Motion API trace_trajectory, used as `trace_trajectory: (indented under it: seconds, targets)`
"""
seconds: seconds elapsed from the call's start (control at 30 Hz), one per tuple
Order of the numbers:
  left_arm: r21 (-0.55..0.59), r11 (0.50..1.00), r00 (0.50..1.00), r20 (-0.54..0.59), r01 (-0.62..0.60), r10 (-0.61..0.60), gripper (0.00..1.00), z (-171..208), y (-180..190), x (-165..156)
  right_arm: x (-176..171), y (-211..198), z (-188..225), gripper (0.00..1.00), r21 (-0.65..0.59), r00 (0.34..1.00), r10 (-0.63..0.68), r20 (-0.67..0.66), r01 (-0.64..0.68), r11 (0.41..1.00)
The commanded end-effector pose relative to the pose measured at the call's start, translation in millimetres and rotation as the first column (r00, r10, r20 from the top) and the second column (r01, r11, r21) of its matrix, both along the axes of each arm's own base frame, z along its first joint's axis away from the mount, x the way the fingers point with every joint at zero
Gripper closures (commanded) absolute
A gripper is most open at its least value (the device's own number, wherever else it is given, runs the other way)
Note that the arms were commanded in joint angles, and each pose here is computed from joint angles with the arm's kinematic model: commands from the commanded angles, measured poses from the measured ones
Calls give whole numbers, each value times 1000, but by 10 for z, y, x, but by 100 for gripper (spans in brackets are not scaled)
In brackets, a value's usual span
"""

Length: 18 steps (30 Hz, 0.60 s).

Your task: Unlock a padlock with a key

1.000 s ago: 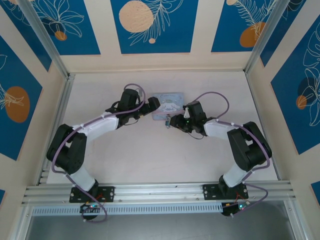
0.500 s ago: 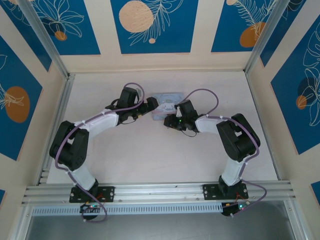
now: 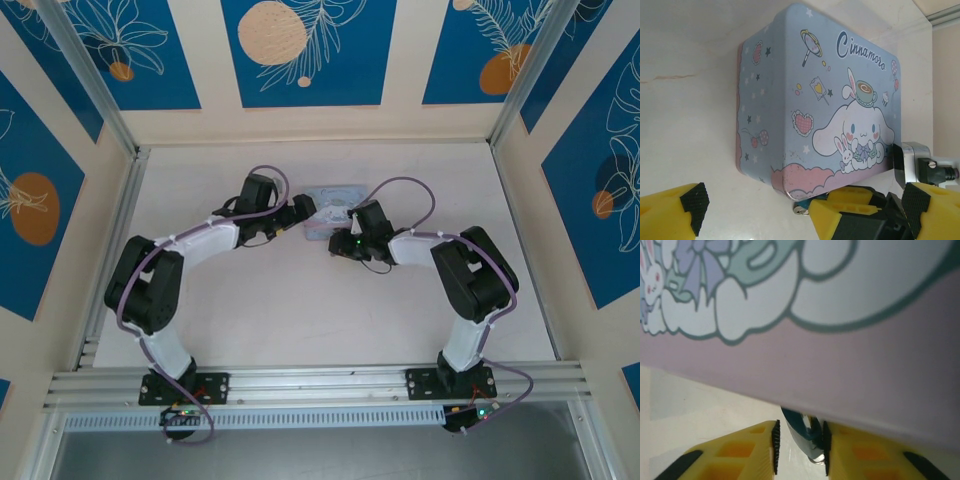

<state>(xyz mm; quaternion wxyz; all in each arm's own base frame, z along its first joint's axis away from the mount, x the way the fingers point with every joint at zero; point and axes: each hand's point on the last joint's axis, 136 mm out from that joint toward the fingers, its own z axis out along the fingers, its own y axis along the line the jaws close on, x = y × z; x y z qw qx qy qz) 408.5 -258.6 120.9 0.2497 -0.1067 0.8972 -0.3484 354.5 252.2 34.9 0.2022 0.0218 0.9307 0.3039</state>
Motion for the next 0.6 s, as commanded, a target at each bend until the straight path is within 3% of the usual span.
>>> trace_trajectory:
  seconds: [0.0,0.23,0.57]
  targets:
    - [-24,1000,999,33,6,-5,0,132,-22,134,-108,-30,-165,74,-30,999,-1,-48,0,1000]
    - [71,997,999,37,12,-14,0,69,44,210,-148,-100,-149,99,-35,998,-32,-53,30,999]
    - [246,968,999,10,44,-48,0,-141,174,209,-201,-274,-21,100,35,991,-112,-78,115,993]
